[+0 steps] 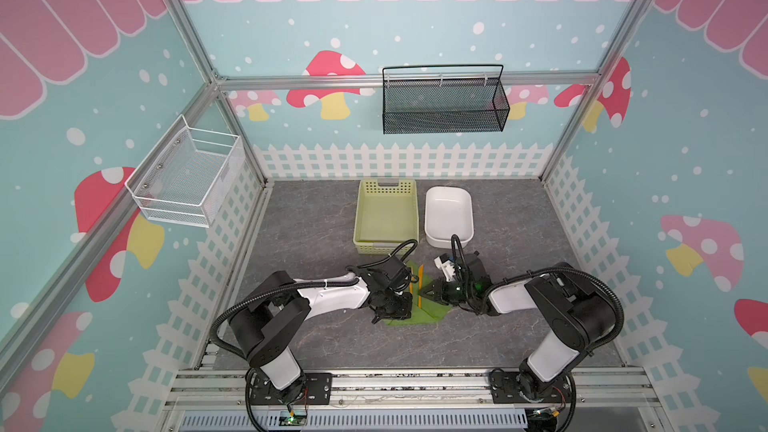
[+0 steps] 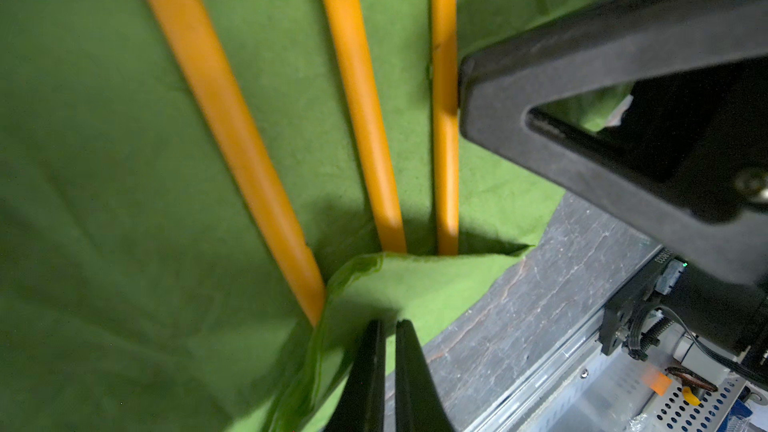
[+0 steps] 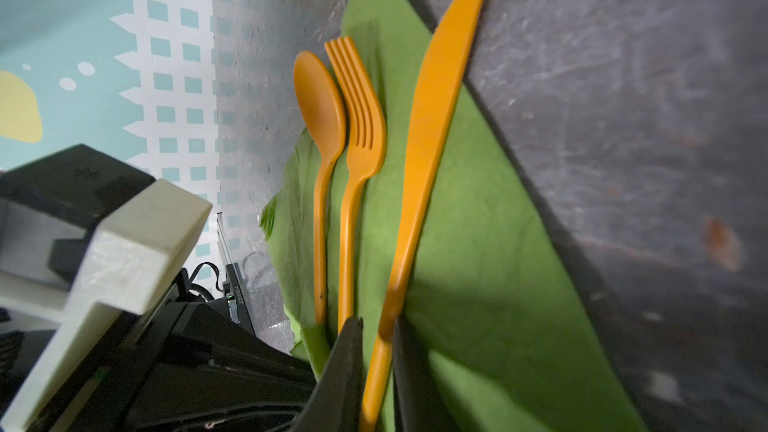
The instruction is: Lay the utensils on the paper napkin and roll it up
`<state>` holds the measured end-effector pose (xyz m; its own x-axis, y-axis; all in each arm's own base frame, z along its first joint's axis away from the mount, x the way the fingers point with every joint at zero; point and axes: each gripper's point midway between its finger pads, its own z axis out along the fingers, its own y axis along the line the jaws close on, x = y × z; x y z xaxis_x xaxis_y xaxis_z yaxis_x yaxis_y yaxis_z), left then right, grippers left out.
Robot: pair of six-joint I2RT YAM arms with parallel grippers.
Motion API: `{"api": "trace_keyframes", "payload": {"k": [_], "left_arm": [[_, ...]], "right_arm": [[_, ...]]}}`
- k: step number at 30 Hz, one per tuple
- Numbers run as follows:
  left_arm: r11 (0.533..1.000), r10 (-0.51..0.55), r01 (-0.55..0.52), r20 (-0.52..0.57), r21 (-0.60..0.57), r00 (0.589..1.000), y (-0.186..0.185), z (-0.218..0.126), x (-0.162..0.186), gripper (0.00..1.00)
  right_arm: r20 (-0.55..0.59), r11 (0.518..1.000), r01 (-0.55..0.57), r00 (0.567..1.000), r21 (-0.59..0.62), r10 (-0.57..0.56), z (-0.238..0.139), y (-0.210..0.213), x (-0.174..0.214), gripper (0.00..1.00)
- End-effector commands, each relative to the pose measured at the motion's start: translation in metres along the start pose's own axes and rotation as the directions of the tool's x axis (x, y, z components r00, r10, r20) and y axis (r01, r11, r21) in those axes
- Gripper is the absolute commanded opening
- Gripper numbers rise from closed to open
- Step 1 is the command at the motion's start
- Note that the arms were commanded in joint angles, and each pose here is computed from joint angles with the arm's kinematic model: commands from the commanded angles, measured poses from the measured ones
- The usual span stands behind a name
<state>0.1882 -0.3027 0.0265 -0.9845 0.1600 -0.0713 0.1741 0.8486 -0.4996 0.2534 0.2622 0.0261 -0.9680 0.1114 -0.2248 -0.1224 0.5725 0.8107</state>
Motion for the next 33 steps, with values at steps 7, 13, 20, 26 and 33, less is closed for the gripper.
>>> {"api": "trace_keyframes", "payload": {"k": [7,13,20,26,33], "left_arm": [[1.0,-0.009,0.009,-0.012,-0.003,1.0,0.003,0.005,0.003,0.11],[1.0,-0.011,0.011,-0.014,-0.005,1.0,0.004,0.005,0.004,0.11],[1.0,-0.01,0.01,-0.014,-0.005,1.0,0.004,0.005,0.004,0.11],[1.0,-0.01,0.01,-0.014,-0.003,1.0,0.004,0.005,0.004,0.11],[1.0,-0.011,0.011,-0.016,-0.002,1.0,0.003,0.006,0.004,0.11]], "right_arm": [[0.079,0.995,0.024,0.996,0.093,-0.032,-0.008,-0.001,-0.022,0.16],[0.098,0.992,0.038,0.994,0.118,-0.05,-0.01,0.003,-0.032,0.16],[0.095,0.991,0.035,0.994,0.128,-0.048,-0.004,0.0,-0.038,0.21],[0.08,0.991,0.032,0.996,0.132,-0.043,0.003,-0.004,-0.039,0.23],[0.068,0.992,0.036,0.997,0.125,-0.045,0.008,-0.005,-0.04,0.23]]}}
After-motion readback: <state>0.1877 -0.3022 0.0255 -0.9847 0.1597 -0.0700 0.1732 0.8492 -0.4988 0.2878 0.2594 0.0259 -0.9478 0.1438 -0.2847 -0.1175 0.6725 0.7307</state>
